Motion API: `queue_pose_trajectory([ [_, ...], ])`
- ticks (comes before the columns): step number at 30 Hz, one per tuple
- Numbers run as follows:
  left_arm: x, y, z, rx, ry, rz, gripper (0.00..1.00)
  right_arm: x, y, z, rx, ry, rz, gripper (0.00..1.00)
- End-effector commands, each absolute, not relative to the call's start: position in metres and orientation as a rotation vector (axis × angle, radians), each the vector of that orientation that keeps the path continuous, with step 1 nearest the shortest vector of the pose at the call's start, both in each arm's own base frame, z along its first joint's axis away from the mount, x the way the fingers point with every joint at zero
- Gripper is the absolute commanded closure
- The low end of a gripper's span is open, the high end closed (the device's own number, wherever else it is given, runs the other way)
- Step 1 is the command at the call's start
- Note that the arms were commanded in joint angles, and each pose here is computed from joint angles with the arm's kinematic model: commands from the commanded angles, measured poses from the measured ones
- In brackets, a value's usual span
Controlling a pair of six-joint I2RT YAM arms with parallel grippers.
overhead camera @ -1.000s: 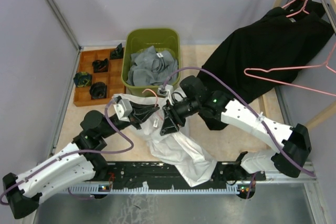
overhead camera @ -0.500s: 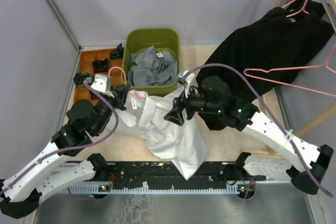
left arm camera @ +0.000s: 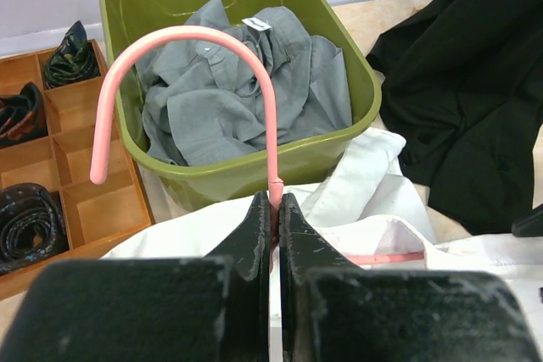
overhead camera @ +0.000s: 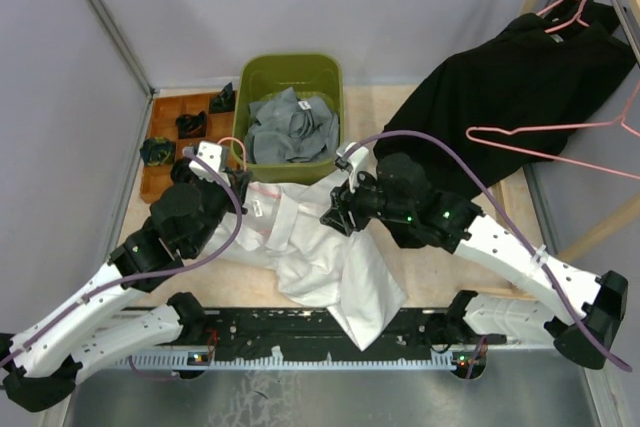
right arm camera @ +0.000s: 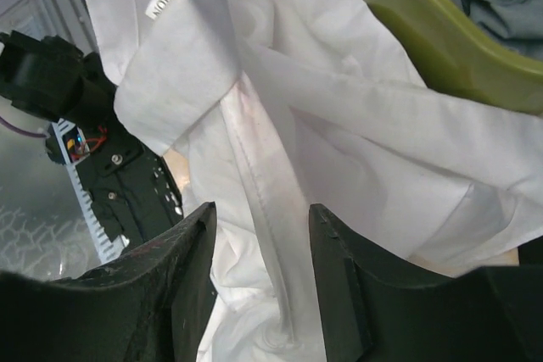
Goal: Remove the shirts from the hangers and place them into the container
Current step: Remove the shirt from the hanger.
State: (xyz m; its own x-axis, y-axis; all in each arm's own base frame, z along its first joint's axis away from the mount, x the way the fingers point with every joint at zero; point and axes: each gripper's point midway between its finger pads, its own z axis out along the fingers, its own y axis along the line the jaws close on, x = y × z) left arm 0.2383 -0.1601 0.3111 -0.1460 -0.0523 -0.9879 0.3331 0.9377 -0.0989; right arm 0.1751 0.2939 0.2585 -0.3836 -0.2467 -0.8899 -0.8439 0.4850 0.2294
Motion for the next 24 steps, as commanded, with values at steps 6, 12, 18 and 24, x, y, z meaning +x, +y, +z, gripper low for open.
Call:
queue_pose_trajectory([
  [6, 0.233, -0.170, 0.317, 0.245, 1.669, -0.409, 1.00, 0.177, 0.298, 0.262, -0.929, 1.880, 0.873, 0.54],
  [12, 0.236, -0.175, 0.326, 0.232, 1.636, -0.444, 1.00, 0.183, 0.293, 0.249, -0.923, 1.937, 0.808, 0.70],
  [18, 0.235, -0.177, 0.321, 0.305, 1.641, -0.410, 1.00, 0.180, 0.292, 0.251, -0.923, 1.951, 0.814, 0.90],
  [24, 0.227, -0.186, 0.305, 0.492, 1.655, -0.380, 1.00, 0.182, 0.290, 0.256, -0.878, 1.972, 0.813, 0.94],
])
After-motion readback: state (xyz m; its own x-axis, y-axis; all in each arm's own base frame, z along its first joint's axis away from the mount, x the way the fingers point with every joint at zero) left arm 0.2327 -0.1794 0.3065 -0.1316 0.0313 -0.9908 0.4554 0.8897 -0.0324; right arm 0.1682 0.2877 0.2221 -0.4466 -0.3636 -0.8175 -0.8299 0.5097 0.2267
